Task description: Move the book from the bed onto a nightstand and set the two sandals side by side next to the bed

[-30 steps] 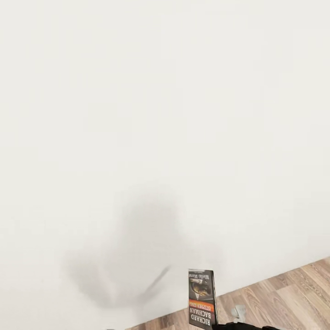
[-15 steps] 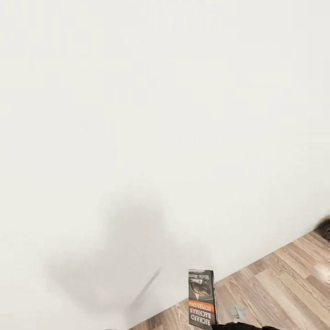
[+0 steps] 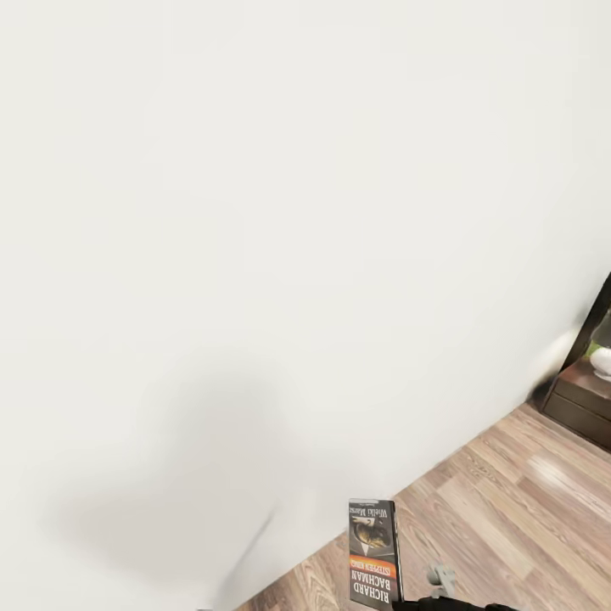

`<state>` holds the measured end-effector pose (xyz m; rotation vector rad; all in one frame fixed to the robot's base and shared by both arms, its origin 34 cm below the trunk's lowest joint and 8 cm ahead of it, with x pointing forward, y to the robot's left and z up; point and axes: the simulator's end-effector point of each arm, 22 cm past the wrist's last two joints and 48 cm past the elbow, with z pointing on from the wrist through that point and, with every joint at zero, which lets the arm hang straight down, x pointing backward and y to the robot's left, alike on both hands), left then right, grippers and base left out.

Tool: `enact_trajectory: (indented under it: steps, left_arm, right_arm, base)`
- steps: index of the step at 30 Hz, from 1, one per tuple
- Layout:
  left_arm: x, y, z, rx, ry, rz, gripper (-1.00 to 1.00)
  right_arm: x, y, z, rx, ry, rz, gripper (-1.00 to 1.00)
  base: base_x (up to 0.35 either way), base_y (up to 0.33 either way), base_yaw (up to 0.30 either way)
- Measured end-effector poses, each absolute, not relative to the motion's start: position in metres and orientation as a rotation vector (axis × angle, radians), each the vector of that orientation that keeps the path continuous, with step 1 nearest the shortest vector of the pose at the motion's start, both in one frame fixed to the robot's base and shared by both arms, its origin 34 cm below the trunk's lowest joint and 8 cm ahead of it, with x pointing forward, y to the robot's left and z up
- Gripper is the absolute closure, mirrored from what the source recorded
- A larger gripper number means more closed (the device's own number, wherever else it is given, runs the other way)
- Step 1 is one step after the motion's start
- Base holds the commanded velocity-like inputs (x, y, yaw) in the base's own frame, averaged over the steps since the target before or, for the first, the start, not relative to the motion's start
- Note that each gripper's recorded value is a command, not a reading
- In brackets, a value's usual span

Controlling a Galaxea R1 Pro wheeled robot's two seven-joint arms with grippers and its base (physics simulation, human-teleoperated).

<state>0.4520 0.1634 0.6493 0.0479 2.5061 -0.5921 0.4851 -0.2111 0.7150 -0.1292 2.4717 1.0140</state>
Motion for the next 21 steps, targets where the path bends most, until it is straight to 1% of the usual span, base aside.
enact_trajectory:
  steps: [19, 21]
  left_arm:
    - [0.452, 0.1634, 0.6493, 0.048, 2.506, -0.592, -1.0]
    - [0.4521, 0.1633, 0.6495, 0.048, 2.506, -0.593, -1.0]
  right_arm:
    - [0.4853, -0.2111, 0.7151, -0.128, 2.471, 1.014, 1.0]
    - [0.4851, -0.211, 0.7151, -0.13, 2.471, 1.014, 1.0]
  base:
    - [0.0, 0.0, -0.282]
    - [0.106, 0.0, -0.282]
